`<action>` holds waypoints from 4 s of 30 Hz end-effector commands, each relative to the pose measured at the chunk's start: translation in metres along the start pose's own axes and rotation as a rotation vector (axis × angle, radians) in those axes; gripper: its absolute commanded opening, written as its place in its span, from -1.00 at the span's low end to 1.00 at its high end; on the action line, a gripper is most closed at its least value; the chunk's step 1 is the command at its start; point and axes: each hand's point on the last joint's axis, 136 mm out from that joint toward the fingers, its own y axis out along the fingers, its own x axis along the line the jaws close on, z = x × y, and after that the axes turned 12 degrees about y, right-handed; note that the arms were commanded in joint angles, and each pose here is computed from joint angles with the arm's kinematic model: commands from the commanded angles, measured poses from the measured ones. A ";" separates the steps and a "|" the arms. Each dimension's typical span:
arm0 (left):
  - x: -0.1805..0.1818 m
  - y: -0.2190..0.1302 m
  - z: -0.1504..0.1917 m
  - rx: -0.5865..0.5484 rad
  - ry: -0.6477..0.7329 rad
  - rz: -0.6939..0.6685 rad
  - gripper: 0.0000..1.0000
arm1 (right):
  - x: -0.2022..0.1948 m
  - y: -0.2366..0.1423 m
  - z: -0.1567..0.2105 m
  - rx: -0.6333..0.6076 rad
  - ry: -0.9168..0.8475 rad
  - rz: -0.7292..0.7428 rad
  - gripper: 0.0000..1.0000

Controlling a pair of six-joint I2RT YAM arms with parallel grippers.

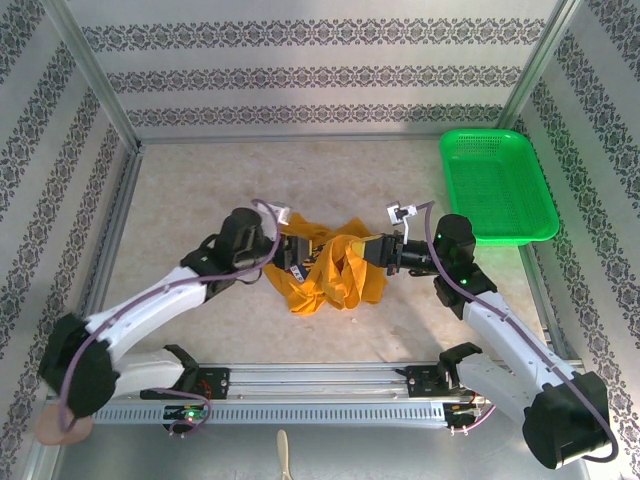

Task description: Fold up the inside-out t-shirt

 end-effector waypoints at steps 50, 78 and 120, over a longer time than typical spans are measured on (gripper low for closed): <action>-0.073 0.021 -0.014 -0.076 0.180 0.130 0.46 | -0.019 -0.007 -0.016 -0.080 0.039 0.033 -1.00; -0.086 0.011 -0.038 -0.120 0.068 0.428 -1.00 | -0.064 0.000 -0.019 -0.088 0.094 0.129 -1.00; -0.087 0.003 -0.051 -0.210 -0.103 0.592 -1.00 | 0.022 0.018 -0.020 -0.163 0.143 0.075 -0.07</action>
